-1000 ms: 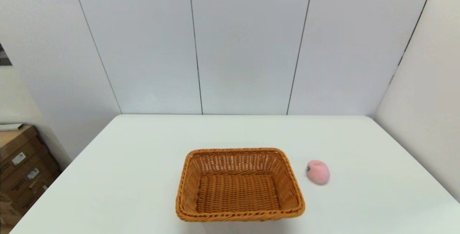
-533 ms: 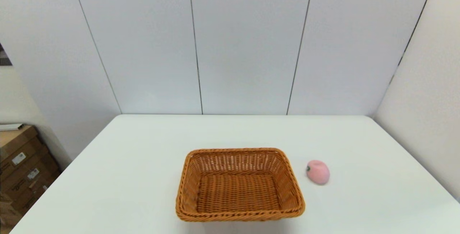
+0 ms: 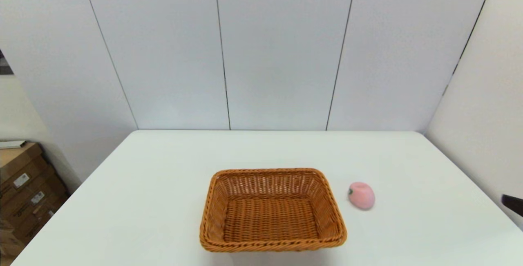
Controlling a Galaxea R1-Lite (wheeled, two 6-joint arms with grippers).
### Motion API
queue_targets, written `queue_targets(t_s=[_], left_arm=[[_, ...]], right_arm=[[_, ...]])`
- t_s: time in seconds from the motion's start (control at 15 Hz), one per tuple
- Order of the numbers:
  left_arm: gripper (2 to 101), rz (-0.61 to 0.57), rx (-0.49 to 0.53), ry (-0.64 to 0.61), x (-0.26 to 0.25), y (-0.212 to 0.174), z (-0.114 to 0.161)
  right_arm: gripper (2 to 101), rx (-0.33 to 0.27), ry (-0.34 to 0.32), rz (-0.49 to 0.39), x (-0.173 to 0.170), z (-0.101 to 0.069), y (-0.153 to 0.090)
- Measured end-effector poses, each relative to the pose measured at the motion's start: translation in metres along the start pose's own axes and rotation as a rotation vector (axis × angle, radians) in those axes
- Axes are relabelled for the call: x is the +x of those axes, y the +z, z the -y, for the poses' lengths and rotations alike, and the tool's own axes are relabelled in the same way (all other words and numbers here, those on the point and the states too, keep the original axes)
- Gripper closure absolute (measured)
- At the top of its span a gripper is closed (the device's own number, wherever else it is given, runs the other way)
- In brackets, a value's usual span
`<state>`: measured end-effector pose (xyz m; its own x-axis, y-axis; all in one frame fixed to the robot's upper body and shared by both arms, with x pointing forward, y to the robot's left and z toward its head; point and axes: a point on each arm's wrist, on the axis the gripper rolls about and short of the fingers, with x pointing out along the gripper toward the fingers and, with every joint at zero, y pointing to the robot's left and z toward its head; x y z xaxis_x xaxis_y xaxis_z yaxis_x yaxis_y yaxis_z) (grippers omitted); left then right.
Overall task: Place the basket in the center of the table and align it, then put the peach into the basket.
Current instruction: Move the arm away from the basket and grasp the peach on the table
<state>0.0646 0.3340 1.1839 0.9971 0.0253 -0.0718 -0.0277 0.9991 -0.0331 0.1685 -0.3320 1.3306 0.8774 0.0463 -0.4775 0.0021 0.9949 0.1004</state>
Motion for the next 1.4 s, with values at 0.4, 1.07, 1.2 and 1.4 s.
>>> queue_targets(t_s=[0.4, 1.07, 1.2, 1.4], left_arm=[[5.4, 0.000, -0.006, 0.002, 0.000, 0.000, 0.000], [5.4, 0.001, -0.009, 0.005, 0.000, 0.000, 0.000], [5.4, 0.001, -0.009, 0.004, 0.000, 0.000, 0.000], [5.4, 0.001, -0.009, 0.005, 0.000, 0.000, 0.000]], right_arm=[[5.2, 0.001, 0.044, -0.367, 0.127, -0.040, 0.034], [5.2, -0.015, -0.104, -0.452, 0.263, -0.066, 0.005], [5.2, -0.013, -0.127, -0.498, 0.271, -0.061, -0.004], [5.2, -0.005, -0.149, -0.548, 0.283, -0.056, -0.017]])
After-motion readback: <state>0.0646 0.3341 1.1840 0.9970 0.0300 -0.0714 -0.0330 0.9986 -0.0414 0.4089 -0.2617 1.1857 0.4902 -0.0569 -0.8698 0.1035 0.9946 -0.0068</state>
